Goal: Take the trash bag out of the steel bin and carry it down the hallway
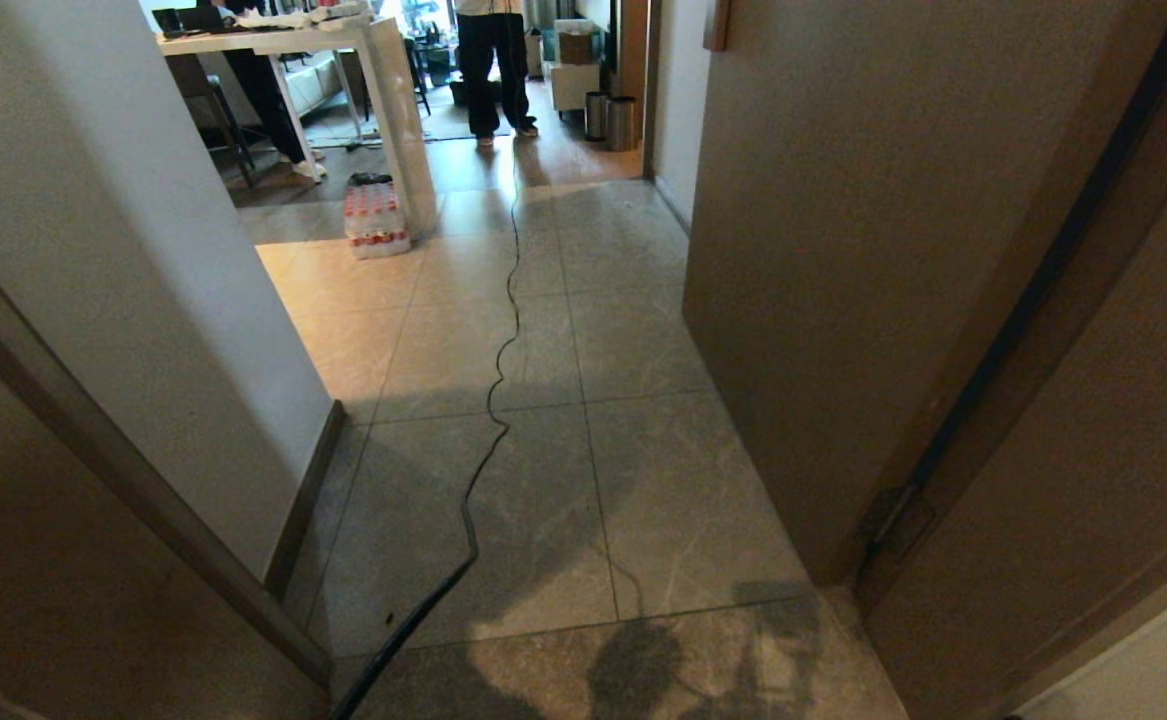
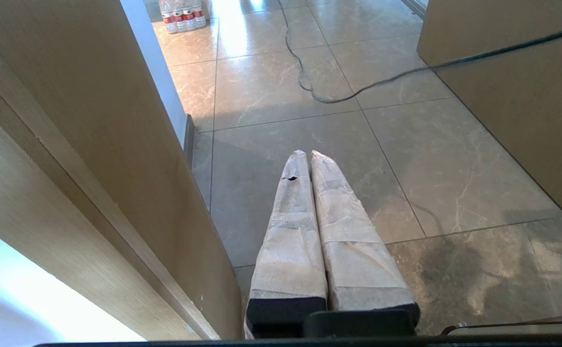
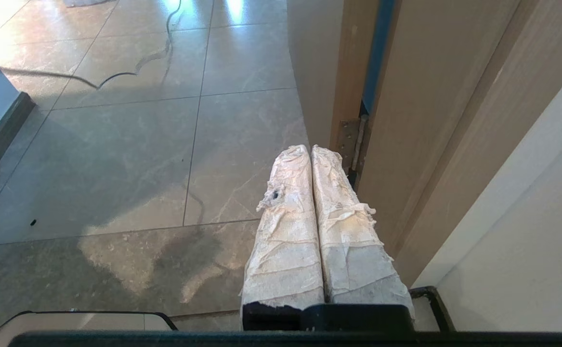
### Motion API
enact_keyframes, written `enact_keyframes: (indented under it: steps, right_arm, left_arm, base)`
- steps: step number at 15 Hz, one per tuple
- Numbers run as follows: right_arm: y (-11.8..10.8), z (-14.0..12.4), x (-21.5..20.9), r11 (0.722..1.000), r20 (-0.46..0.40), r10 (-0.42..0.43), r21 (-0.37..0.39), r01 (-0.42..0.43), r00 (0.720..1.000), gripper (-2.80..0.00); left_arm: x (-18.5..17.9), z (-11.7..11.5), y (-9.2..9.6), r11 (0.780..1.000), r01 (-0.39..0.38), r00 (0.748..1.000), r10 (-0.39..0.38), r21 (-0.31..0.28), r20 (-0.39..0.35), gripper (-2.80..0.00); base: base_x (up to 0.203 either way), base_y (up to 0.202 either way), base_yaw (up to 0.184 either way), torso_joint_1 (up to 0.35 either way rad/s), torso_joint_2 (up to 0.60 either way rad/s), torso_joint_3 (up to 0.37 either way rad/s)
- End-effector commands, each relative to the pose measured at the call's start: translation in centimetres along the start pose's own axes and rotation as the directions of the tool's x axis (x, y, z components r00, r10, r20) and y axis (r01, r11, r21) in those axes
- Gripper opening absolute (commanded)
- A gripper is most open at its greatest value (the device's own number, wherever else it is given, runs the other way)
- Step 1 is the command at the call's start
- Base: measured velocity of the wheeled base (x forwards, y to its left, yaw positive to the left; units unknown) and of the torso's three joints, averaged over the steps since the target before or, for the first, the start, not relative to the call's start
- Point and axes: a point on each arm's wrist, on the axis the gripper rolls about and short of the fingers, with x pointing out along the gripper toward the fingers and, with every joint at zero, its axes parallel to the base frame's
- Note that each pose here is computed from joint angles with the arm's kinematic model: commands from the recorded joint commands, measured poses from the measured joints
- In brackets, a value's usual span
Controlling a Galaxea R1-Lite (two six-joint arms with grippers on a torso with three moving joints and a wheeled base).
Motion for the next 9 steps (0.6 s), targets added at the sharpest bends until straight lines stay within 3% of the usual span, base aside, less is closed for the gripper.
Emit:
enact_keyframes:
  steps: [1, 9]
  right_arm:
    - [0.00, 0.01, 0.01, 1.000, -0.001, 0.000, 0.000, 0.000, 1.000, -2.80]
    - [0.00, 0.01, 0.01, 1.000, -0.001, 0.000, 0.000, 0.000, 1.000, -2.80]
  left_arm:
    - [0.08, -0.29, -0.01, 1.000, 0.000, 1.000, 0.000, 0.001, -0.010, -2.80]
    - [0.08, -0.29, -0.01, 1.000, 0.000, 1.000, 0.000, 0.001, -0.010, -2.80]
  base:
    - [0.000, 0.000, 0.000, 0.000, 0.00, 0.000]
    - [0.000, 0.000, 0.000, 0.000, 0.00, 0.000]
